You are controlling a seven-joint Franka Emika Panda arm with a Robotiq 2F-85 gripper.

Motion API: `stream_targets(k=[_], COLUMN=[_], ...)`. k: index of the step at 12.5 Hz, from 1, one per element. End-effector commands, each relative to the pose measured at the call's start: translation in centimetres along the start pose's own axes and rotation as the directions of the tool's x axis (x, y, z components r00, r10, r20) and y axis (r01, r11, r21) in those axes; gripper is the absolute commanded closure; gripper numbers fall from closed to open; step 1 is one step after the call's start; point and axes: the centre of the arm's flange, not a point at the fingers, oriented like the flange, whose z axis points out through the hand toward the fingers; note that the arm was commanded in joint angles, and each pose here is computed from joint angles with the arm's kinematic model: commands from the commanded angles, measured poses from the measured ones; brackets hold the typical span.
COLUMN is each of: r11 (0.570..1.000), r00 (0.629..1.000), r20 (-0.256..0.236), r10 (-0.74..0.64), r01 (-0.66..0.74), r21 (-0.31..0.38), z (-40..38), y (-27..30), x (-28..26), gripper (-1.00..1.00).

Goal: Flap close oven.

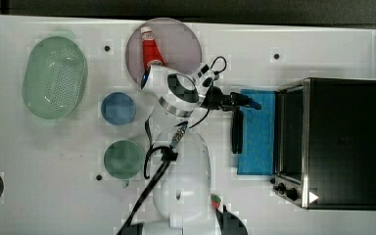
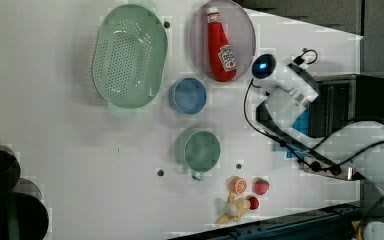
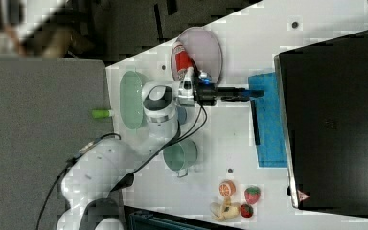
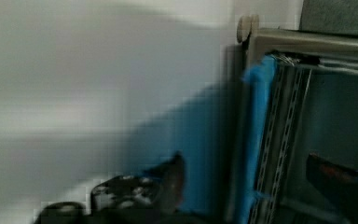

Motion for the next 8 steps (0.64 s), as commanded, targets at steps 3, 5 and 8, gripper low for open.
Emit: stream_targets(k=[3, 5, 8], r11=[0.996, 0.996, 0.995], r00=[0.996, 0.996, 0.995], r20=[-0.056, -0.056, -0.039], r10=[0.066, 0.069, 0.095], r01=[-0.069, -0.072, -0.096], r21=[-0.053, -0.05, -0.033], z=[-1.8, -1.8, -2.3], y=[-0.7, -0.6, 1.6], x=[1.8, 1.8, 1.9], gripper=[0.07, 0.51, 0.53])
